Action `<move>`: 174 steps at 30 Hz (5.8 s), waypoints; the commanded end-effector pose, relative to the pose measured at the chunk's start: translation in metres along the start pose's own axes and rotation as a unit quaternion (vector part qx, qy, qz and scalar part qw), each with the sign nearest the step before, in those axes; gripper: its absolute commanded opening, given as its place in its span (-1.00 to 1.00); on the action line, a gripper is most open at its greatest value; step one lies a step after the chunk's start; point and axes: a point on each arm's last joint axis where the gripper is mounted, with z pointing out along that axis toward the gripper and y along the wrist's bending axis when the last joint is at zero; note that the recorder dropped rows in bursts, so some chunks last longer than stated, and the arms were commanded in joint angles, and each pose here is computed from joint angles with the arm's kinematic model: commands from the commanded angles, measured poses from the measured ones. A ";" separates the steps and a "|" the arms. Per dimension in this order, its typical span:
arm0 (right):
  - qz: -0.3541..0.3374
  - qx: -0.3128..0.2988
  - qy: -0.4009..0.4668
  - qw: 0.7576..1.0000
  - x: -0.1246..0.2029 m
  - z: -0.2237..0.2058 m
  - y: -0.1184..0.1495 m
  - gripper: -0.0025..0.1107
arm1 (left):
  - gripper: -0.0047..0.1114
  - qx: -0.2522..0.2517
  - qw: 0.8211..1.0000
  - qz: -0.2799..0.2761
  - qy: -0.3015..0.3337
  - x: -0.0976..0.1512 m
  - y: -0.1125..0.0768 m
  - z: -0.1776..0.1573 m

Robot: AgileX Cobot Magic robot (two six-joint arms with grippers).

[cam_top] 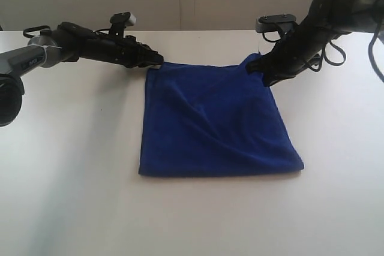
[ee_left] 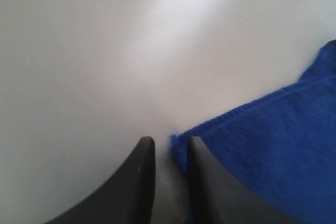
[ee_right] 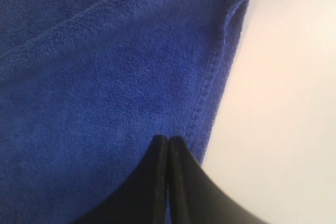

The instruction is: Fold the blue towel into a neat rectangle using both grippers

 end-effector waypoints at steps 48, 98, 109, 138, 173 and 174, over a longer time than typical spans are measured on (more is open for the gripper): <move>-0.003 0.002 -0.005 1.000 -0.001 0.001 -0.001 -0.96 | -0.92 0.091 0.995 0.022 0.024 -0.017 -0.009 -0.025; 0.001 0.001 0.077 0.997 0.020 0.028 -0.006 -0.96 | -0.92 -0.006 0.991 0.066 0.119 -0.028 -0.007 -0.045; 0.005 0.000 0.074 0.997 0.020 0.028 -0.005 -0.96 | -0.46 -0.017 0.992 0.066 0.107 -0.031 -0.006 -0.044; 0.052 -0.030 -0.099 0.993 -0.053 0.017 -0.002 -0.96 | -0.42 0.056 0.972 0.019 0.227 -0.046 -0.050 -0.087; -0.020 0.047 -0.051 0.997 -0.039 0.059 -0.022 -0.96 | -0.42 -0.040 0.938 0.083 0.333 -0.036 -0.085 -0.069; -0.020 0.047 -0.051 0.997 -0.039 0.059 -0.022 -0.96 | -0.42 -0.041 0.936 0.081 0.341 -0.033 -0.086 -0.070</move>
